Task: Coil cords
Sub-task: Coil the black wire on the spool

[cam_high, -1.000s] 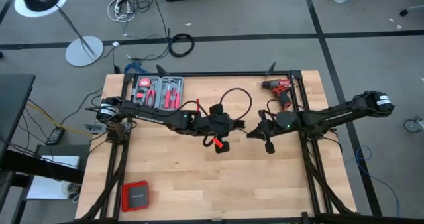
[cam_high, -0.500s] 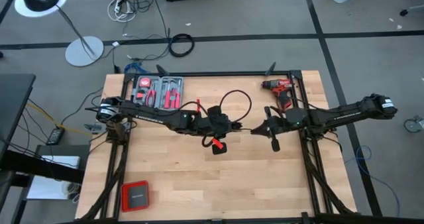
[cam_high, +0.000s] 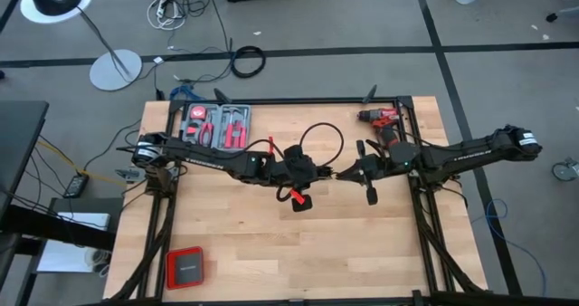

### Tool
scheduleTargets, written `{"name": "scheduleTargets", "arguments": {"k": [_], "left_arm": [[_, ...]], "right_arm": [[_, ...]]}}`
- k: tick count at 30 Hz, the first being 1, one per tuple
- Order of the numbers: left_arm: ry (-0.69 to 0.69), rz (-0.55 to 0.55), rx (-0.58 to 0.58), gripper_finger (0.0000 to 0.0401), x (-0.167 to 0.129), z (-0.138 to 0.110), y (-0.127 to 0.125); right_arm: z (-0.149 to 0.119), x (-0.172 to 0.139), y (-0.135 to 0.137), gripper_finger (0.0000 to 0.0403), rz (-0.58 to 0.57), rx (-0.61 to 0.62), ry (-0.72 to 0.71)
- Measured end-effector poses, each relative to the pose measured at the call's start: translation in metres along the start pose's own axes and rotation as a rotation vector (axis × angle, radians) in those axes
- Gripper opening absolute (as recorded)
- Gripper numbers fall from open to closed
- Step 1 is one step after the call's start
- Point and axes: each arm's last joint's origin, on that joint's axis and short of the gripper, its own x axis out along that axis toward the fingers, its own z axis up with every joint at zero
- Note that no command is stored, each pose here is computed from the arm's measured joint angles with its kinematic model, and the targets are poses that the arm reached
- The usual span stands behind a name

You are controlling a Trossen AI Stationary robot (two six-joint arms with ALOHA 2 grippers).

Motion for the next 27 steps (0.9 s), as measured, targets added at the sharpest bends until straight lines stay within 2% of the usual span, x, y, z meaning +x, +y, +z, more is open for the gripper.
{"name": "scheduleTargets", "arguments": {"k": [4, 11, 20, 27], "left_arm": [[0.008, 0.049, 0.009, 0.0006, 0.005, -0.003, 0.000], [-0.042, 0.154, 0.036, 0.0006, 0.011, -0.001, 0.001], [-0.156, 0.161, 0.087, 0.0007, 0.013, 0.010, -0.001], [-0.190, 0.149, 0.088, 0.0007, 0.013, 0.013, -0.001]], "right_arm": [[0.005, 0.007, 0.000, 0.0004, 0.012, 0.027, 0.040], [0.018, 0.011, -0.002, 0.0004, -0.045, 0.076, 0.005], [0.024, 0.017, -0.001, 0.0005, -0.040, 0.092, -0.068], [0.022, 0.021, 0.001, 0.0017, -0.021, 0.067, -0.060]]}}
